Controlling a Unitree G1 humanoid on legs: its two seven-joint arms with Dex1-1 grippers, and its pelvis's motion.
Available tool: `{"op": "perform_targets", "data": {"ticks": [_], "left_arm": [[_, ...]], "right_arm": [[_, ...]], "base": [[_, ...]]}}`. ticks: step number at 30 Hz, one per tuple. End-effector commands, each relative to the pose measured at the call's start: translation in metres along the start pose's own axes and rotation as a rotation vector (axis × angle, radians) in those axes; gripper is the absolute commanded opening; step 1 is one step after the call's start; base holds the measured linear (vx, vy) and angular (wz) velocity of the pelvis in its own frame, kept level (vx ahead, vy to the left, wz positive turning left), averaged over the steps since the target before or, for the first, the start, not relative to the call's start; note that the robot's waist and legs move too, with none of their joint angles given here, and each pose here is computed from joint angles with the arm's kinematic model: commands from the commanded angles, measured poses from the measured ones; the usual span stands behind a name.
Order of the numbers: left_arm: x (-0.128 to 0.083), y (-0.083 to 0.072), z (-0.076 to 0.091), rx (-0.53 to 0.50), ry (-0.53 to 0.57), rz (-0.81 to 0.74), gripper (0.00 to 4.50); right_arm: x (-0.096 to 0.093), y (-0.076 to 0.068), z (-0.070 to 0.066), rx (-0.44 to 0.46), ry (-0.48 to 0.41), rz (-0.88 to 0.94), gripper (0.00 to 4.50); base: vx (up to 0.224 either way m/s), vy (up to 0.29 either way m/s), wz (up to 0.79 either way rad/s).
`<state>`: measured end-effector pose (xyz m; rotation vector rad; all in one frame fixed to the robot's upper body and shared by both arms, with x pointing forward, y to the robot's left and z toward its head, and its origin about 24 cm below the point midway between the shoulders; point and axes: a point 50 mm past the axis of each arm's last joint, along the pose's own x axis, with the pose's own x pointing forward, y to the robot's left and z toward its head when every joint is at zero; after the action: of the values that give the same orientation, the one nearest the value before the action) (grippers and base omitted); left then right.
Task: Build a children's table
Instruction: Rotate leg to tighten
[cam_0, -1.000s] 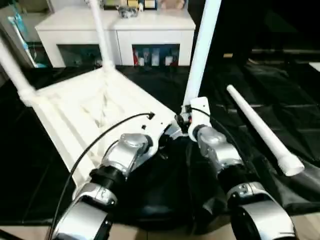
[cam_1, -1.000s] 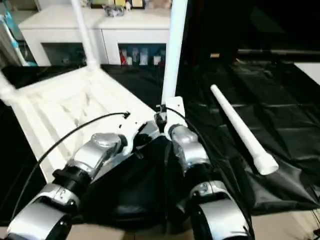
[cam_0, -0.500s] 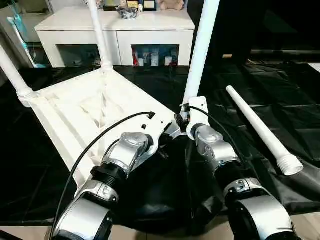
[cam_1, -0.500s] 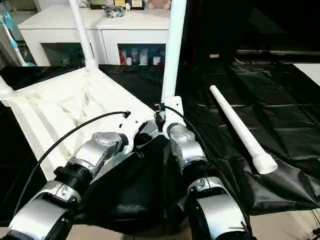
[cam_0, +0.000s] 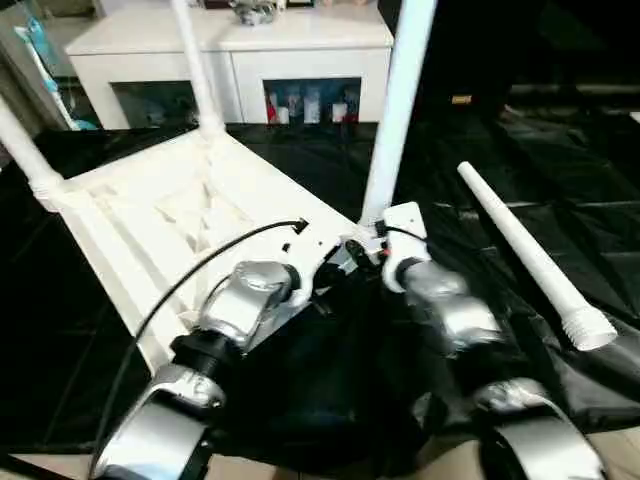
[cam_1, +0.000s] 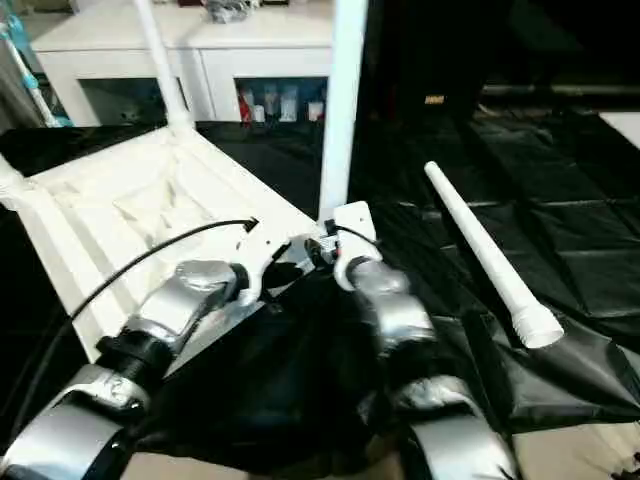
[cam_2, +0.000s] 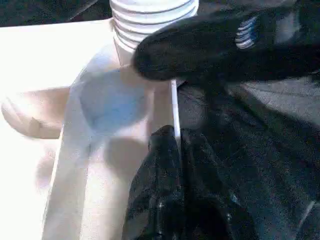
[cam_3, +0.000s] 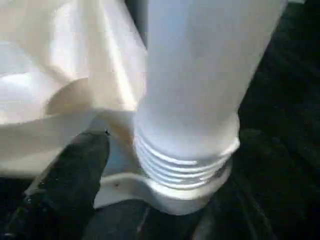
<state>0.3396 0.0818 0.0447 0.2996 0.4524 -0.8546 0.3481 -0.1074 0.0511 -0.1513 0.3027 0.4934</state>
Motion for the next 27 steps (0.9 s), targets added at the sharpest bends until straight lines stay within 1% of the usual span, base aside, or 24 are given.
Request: {"op": "perform_targets", "data": {"ticks": [1, 2, 5, 6, 8, 10, 11, 12, 13, 14, 15, 16, 19, 27], "left_arm": [[-0.008, 0.002, -0.023, -0.012, 0.046, -0.024, 0.00], [-0.012, 0.002, -0.024, 0.002, 0.027, -0.056, 0.00], [-0.016, 0.002, -0.025, 0.008, 0.009, -0.090, 0.00], [-0.022, 0.001, -0.025, 0.028, -0.008, -0.130, 0.00], [-0.028, -0.001, -0.027, 0.052, -0.028, -0.194, 0.00], [-0.030, -0.002, -0.027, 0.058, -0.033, -0.215, 0.00], [-0.035, -0.002, -0.029, 0.075, -0.036, -0.248, 0.00], [-0.038, -0.002, -0.030, 0.083, -0.037, -0.264, 0.00], [-0.045, -0.003, -0.031, 0.108, -0.034, -0.308, 0.00], [-0.046, -0.004, -0.032, 0.112, -0.034, -0.318, 0.00], [-0.052, -0.006, -0.032, 0.132, -0.032, -0.366, 0.00], [-0.053, -0.006, -0.032, 0.133, -0.033, -0.370, 0.00], [-0.060, -0.009, -0.029, 0.152, -0.048, -0.430, 0.00], [-0.065, -0.009, -0.027, 0.176, -0.043, -0.448, 0.00]], "right_arm": [[-0.008, 0.004, 0.007, -0.074, -0.024, 0.126, 4.46], [-0.015, 0.002, 0.008, -0.113, -0.030, 0.176, 4.46], [-0.021, -0.001, 0.007, -0.143, -0.021, 0.198, 4.46], [-0.026, -0.004, 0.005, -0.177, -0.011, 0.223, 4.46], [-0.032, -0.005, 0.005, -0.180, -0.007, 0.259, 4.46], [-0.034, -0.006, 0.005, -0.175, -0.007, 0.269, 4.46], [-0.037, -0.007, 0.005, -0.173, -0.011, 0.292, 4.46], [-0.039, -0.007, 0.004, -0.181, -0.016, 0.309, 4.46], [-0.044, -0.007, 0.004, -0.202, -0.032, 0.361, 4.46], [-0.045, -0.007, 0.004, -0.204, -0.034, 0.372, 4.46], [-0.050, -0.005, 0.004, -0.217, -0.046, 0.430, 4.46], [-0.050, -0.004, 0.004, -0.218, -0.047, 0.436, 4.46], [-0.057, 0.000, 0.004, -0.258, -0.040, 0.529, 4.46], [-0.061, 0.000, 0.004, -0.262, -0.038, 0.606, 4.46]], "base": [[0.000, 0.000, 0.00], [0.060, 0.001, -0.02], [0.000, 0.000, 0.00], [0.000, 0.000, 0.00], [0.000, 0.000, 0.00], [0.000, 0.000, 0.00], [0.000, 0.000, 0.00], [0.000, 0.000, 0.00], [0.000, 0.000, 0.00], [0.000, 0.000, 0.00], [0.000, 0.000, 0.00], [0.000, 0.000, 0.00], [0.000, 0.000, 0.00], [0.000, 0.000, 0.00]]}}
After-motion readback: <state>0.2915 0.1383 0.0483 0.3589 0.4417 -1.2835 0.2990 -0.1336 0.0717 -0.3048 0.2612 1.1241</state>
